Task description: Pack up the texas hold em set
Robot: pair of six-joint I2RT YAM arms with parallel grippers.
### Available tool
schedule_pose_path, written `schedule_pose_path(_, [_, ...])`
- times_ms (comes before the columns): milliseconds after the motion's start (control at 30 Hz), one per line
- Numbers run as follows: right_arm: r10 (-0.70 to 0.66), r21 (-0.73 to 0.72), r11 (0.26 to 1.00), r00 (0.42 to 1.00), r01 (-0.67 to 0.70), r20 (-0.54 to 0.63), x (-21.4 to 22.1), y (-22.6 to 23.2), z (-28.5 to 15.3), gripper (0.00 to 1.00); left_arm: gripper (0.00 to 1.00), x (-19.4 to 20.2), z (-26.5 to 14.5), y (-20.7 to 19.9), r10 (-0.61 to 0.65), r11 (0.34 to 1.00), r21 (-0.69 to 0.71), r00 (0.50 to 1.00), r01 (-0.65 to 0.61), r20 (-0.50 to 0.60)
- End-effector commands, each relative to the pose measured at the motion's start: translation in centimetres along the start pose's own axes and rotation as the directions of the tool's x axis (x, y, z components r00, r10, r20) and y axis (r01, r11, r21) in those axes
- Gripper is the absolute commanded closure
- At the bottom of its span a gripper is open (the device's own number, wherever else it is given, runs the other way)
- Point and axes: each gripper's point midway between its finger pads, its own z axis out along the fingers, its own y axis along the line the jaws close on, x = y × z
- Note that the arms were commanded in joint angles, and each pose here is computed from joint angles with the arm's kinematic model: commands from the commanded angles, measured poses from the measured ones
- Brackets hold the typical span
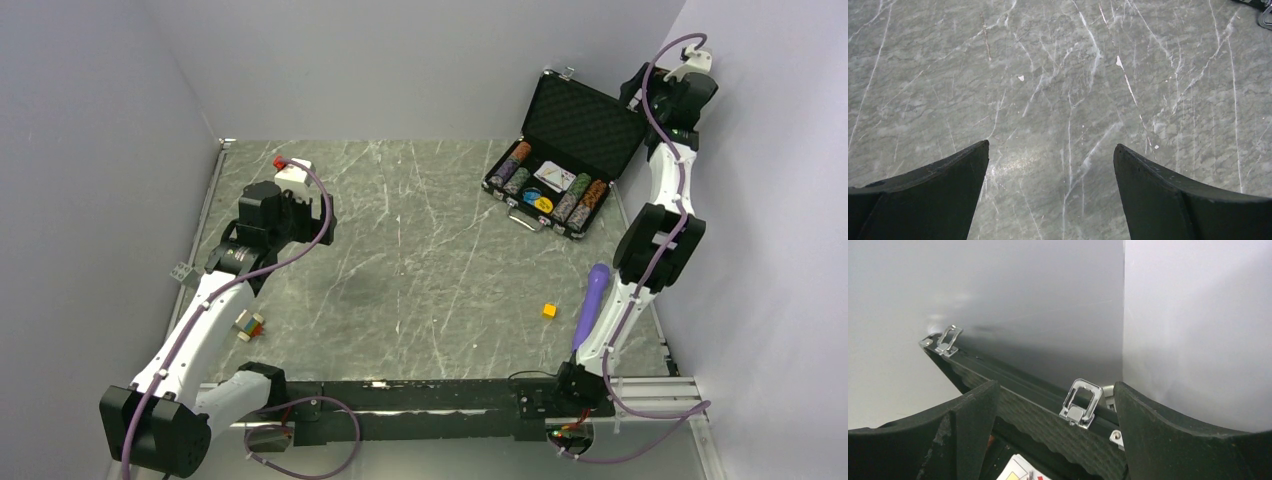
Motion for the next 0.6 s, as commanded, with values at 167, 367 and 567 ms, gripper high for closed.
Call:
schedule_pose_path(167, [-0.011,-0.048,0.999,1.000,0.011,-0.008,0.5,1.3,1.9,0.12,0.02,-1.2,-0.1,0.0,0.012,1.000,0.002,0.999,-0.012,0.049])
schedule_pose_path(367, [-0.010,-0.063,0.998,0.998,0.006,-0.058,2.4,1.7,2.2,0.12,0.02,-1.3,-0.2,0.0,0.012,1.000,0.003,0.999,-0.012,0.051])
schedule_pose_path(567, [-0.038,-0.158,0.987,0.993,0.020,-0.114,4.1,2.9,2.1,0.13,0.02,-1.4,-0.3,0.0,0.014,1.000,0.002,0.998,-0.014,0.055])
